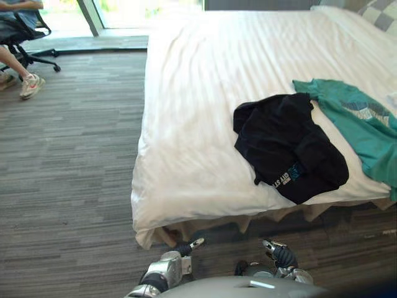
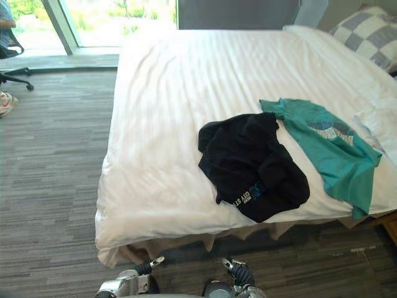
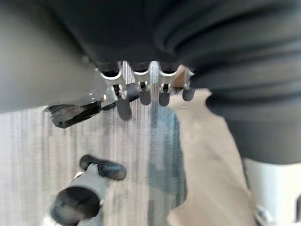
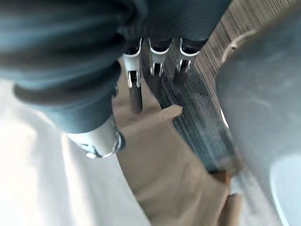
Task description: Tidy the bed and pick cloth on bed and put in laundry
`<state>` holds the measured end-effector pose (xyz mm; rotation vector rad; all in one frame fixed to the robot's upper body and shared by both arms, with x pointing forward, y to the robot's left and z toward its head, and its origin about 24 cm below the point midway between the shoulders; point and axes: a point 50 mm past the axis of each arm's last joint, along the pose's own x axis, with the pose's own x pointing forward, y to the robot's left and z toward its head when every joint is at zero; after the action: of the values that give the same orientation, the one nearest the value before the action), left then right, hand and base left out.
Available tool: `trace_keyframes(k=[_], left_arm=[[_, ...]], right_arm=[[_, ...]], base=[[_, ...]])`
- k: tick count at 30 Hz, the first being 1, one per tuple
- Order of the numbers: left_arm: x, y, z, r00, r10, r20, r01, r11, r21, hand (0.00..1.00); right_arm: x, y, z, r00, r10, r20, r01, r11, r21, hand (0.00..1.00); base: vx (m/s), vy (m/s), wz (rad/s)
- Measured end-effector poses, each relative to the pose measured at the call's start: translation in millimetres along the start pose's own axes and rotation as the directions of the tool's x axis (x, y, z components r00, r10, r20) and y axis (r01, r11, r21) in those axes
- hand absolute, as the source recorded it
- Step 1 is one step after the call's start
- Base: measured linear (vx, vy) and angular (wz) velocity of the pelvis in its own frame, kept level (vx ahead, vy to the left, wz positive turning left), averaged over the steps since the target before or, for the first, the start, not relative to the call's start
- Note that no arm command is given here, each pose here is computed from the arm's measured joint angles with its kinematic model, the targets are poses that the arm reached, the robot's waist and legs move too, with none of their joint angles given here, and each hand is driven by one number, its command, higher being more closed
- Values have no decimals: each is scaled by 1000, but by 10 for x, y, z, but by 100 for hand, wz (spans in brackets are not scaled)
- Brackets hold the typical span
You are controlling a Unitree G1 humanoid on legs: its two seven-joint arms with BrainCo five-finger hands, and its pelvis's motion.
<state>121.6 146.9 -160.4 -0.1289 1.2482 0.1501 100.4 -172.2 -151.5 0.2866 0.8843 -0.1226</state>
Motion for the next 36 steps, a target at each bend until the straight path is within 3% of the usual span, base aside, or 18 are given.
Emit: trace_keyframes(k=[6,12,22,27,36], left_arm=[[-21,163,18,978,138,156,-131,990,-52,0],[-69,448,8,928,269,258,-285,958,25,0],[-42,281,123,951,138,277,-205,951,231,0],[-39,265,100,962,131,238,-191,949,249,0],[-32,223,82,973,119,199,-170,951,259,0]], right_arm=[[41,-65,32,997,28,-75,-31,999,-39,0],[58,-50,-2,988,34,-150,-41,998,-46,0],[78,-134,73,990,-47,-131,41,998,-52,0],[75,5,104,996,-55,-69,54,998,-10,0],[106,100,219,998,-60,-35,57,995,-78,0]], base=[[-23,9,6],[55,-12,-36],[18,30,-71],[-27,109,-79],[15,-23,-70]])
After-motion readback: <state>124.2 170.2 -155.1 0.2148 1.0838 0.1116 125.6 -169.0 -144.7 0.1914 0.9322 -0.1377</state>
